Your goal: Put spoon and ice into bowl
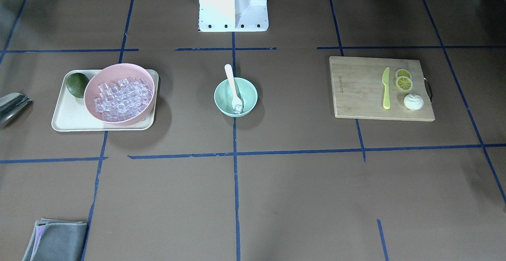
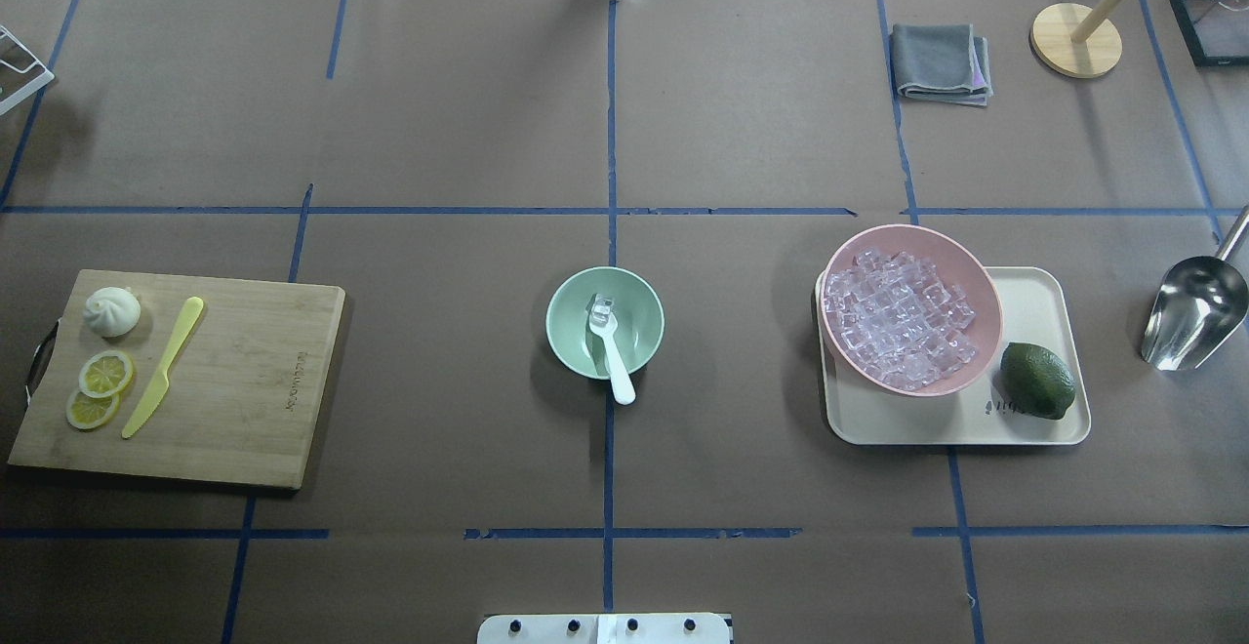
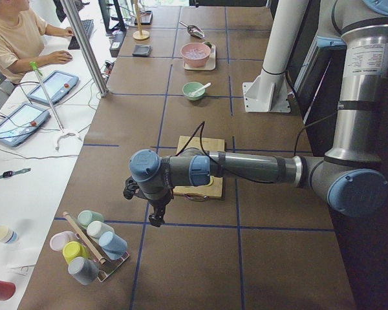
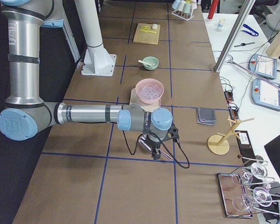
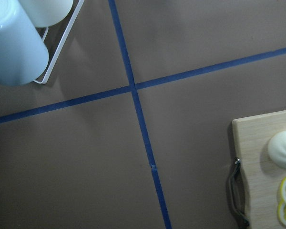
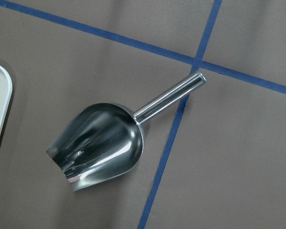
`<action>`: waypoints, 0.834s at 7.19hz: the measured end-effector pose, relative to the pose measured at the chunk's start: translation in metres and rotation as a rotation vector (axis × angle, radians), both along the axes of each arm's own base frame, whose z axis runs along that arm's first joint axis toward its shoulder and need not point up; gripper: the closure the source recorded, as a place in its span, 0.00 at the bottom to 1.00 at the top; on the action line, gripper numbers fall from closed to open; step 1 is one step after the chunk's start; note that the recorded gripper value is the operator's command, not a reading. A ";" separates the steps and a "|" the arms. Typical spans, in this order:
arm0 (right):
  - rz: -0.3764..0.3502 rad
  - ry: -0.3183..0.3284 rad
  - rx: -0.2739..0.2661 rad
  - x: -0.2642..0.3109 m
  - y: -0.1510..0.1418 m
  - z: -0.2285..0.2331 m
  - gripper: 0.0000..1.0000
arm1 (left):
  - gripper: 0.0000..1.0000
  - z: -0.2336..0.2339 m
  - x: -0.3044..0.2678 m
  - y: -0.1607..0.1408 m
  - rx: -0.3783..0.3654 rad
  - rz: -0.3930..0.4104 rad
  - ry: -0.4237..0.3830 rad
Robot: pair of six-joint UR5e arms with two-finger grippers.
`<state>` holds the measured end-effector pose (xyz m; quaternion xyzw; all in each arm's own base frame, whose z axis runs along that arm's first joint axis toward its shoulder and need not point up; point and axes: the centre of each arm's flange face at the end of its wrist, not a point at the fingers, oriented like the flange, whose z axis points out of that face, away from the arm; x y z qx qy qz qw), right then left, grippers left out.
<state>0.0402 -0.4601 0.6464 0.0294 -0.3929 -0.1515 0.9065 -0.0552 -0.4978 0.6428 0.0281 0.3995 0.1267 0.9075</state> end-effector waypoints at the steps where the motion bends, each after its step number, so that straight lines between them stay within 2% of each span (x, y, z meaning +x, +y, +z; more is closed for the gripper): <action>1: 0.000 0.001 0.000 0.000 0.001 0.001 0.00 | 0.00 0.005 0.000 0.002 -0.004 0.001 -0.002; 2: 0.000 0.001 0.001 0.000 0.001 0.001 0.00 | 0.00 0.009 0.000 0.003 -0.013 0.001 -0.007; 4: -0.001 0.001 -0.009 0.000 0.005 0.007 0.00 | 0.00 0.015 -0.001 0.003 -0.028 0.011 -0.081; 6: 0.003 0.001 -0.016 0.000 0.006 0.008 0.00 | 0.00 0.014 -0.001 0.003 -0.083 -0.033 -0.112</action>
